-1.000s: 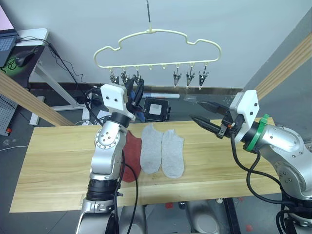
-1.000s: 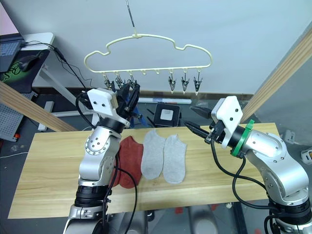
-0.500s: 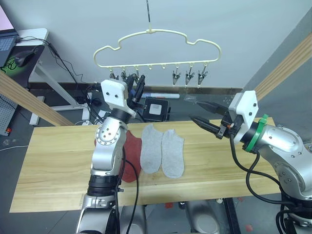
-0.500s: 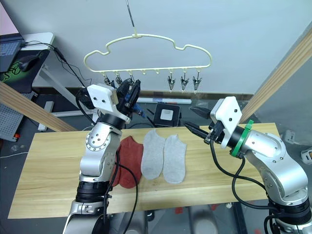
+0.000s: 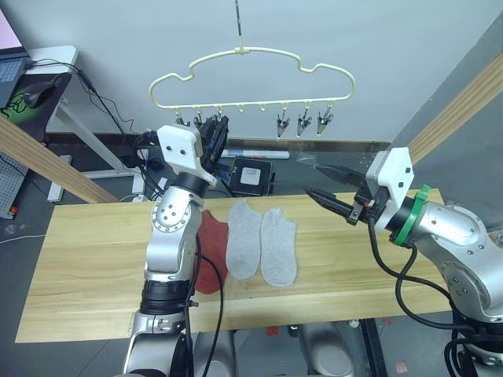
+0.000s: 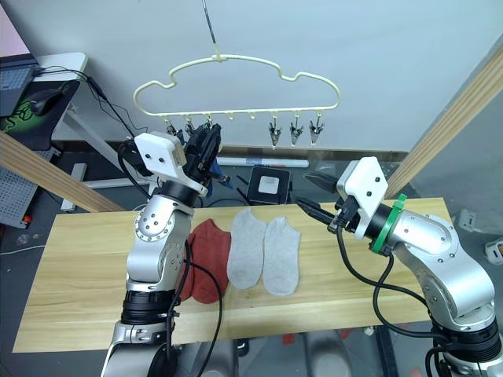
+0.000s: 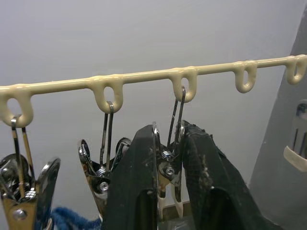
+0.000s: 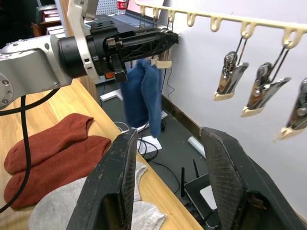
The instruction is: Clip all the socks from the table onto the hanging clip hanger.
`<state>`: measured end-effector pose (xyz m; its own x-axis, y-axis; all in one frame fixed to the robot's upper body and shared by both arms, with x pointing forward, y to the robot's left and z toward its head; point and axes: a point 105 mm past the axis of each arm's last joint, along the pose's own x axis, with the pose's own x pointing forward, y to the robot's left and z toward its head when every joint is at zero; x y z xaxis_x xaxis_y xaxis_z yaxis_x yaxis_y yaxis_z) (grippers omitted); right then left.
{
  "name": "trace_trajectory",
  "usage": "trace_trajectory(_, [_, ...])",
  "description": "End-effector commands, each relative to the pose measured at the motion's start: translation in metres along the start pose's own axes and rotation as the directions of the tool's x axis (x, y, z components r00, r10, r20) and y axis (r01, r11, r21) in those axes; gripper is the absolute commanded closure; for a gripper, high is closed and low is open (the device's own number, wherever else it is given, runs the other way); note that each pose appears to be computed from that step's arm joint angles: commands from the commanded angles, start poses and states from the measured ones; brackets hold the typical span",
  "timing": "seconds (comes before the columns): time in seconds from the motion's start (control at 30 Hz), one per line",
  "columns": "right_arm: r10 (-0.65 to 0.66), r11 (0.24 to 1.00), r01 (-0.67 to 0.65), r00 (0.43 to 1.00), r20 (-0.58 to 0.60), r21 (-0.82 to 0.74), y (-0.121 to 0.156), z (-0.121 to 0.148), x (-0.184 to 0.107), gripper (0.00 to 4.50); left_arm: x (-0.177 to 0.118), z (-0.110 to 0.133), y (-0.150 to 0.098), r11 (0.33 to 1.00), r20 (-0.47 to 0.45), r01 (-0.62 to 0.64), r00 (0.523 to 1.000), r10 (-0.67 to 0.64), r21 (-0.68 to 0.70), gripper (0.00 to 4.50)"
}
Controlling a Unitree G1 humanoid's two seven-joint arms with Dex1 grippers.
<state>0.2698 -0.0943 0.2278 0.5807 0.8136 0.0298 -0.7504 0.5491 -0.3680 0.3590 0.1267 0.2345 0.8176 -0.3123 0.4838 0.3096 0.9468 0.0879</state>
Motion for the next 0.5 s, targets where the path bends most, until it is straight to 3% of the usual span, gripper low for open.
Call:
trace_trajectory(0.03, [-0.009, 0.999, 0.009, 1.0, 0.006, -0.044, 0.002, 0.005, -0.002, 2.34, 0.001, 0.014, -0.002, 1.0, 0.057, 0.013, 0.998, -0.013, 0.007, 4.06])
trace_trajectory(0.2, [-0.042, 0.999, 0.04, 0.997, -0.062, -0.032, -0.001, -0.012, -0.001, 2.34, -0.001, 0.016, -0.003, 0.999, 0.053, 0.023, 0.998, -0.025, 0.022, 4.06])
trace_trajectory(0.23, [-0.052, 0.998, 0.05, 0.995, -0.08, -0.024, -0.001, -0.017, -0.001, 2.18, -0.002, 0.017, -0.004, 0.999, 0.052, 0.027, 0.998, -0.028, 0.03, 4.07])
trace_trajectory(0.33, [-0.056, 0.998, 0.059, 0.99, -0.129, 0.017, 0.004, -0.03, 0.002, 1.49, -0.004, 0.02, -0.005, 0.999, 0.05, 0.034, 0.998, -0.036, 0.038, 4.07])
trace_trajectory(0.47, [-0.071, 0.994, 0.086, 0.977, -0.203, 0.067, 0.017, -0.055, 0.014, 0.01, -0.006, 0.025, -0.006, 0.998, 0.041, 0.041, 0.998, -0.043, 0.044, 4.07])
trace_trajectory(0.5, [-0.078, 0.992, 0.097, 0.972, -0.221, 0.075, 0.019, -0.06, 0.017, 0.0, -0.007, 0.027, -0.006, 0.998, 0.038, 0.043, 0.998, -0.045, 0.046, 4.07])
